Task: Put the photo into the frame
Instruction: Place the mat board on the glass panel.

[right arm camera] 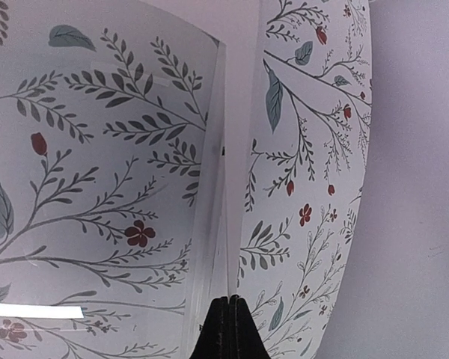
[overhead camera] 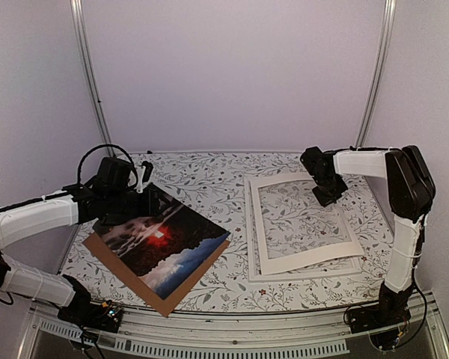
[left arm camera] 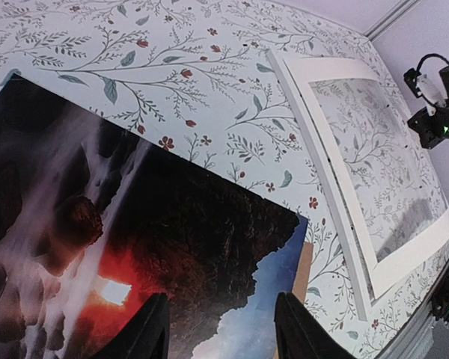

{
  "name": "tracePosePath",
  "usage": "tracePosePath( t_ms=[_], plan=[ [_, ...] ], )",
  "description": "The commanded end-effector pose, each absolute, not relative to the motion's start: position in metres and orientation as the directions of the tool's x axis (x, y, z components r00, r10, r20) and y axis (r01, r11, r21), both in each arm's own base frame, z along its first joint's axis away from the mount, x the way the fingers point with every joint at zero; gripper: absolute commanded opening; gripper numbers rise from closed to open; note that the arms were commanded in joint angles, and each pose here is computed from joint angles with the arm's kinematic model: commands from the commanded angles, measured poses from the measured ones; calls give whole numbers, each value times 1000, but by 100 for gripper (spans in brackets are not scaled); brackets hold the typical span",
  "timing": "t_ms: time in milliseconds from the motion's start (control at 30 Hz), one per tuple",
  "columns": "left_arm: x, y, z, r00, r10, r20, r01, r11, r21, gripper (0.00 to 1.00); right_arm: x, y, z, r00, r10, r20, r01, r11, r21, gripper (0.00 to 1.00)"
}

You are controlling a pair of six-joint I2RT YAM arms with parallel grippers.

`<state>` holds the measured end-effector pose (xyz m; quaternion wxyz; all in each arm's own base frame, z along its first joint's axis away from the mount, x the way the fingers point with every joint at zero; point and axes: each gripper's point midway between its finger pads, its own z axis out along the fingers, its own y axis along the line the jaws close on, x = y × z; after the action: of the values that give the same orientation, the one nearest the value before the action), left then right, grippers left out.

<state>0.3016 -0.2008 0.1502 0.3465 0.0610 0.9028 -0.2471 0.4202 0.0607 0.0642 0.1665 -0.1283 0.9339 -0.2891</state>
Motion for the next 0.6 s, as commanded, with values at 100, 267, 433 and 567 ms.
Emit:
tracePosePath(
  t_ms=[100,267,433,567],
  plan=[
    [306,-207,154,-744,-67,-665,294,861,-415,50,419,61,65,-927,-294,-232,-111,807,-579,0],
    [306,-208,154,-744,-65,-666,296,860,-415,50,416,67,63,-930,-292,-224,-109,800,-589,0],
    [304,-208,151,-749,-64,-660,293,861,-416,50,416,69,61,-932,-290,-216,-106,789,-605,0],
    [303,-206,147,-752,-61,-656,289,865,-411,50,417,72,61,-931,-291,-220,-102,786,-609,0]
  ],
)
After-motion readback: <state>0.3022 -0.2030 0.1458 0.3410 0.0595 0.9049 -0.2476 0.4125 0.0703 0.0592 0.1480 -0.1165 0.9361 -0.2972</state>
